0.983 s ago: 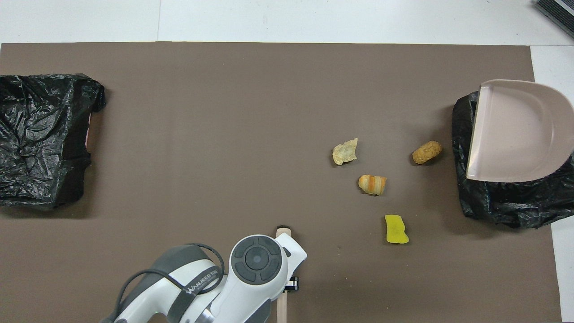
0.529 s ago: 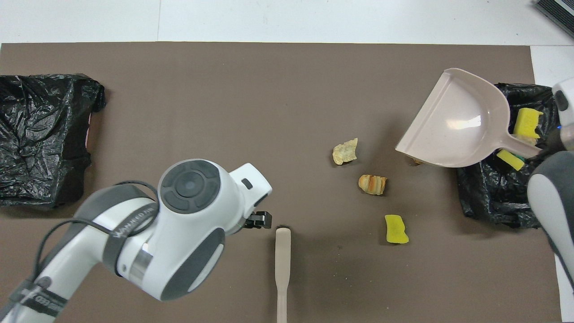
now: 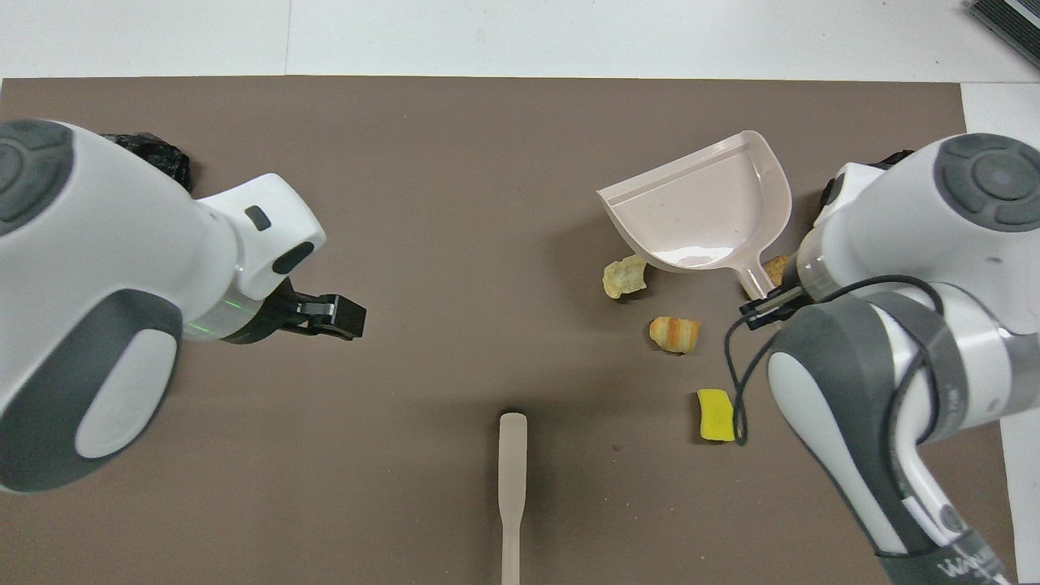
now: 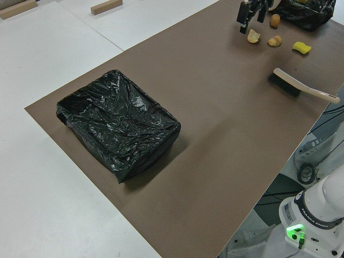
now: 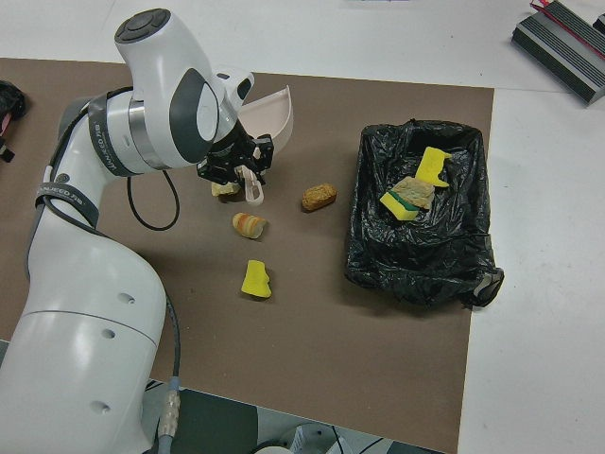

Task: Sweep and dump trash in bin
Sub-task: 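Bring the empty dustpan back to the table center with the right gripper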

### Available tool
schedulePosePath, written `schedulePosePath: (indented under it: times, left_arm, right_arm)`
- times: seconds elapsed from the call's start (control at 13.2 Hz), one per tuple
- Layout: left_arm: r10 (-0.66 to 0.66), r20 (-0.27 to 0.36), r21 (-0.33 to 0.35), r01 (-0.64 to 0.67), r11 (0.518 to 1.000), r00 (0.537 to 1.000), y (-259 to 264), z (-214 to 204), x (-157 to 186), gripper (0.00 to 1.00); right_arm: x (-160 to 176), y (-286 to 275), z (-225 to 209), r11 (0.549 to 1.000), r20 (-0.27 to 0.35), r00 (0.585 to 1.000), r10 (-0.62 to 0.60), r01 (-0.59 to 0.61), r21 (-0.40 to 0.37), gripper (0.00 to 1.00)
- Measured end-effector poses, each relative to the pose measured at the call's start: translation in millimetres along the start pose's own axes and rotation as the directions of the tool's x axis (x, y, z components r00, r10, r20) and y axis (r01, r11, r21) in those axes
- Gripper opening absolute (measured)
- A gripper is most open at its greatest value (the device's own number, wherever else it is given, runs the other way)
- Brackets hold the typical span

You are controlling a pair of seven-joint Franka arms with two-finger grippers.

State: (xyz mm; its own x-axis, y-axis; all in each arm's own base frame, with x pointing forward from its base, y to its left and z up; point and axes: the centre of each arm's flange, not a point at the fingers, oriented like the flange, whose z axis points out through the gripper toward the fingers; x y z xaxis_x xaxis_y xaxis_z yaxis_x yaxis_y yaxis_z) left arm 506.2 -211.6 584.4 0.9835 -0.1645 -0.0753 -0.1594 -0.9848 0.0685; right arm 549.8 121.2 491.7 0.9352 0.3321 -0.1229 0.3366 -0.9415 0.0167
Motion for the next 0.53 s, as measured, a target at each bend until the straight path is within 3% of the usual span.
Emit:
schedulePosePath:
  times: [0.53]
  left_arm:
    - [0.028, -0.049, 0.01, -0.028, 1.0, 0.998, -71, -92, -10, 1.0]
  right_arm:
    - [54, -162, 72, 0.974, -0.026, 0.976, 0.218, -0.216, 0.071, 0.31]
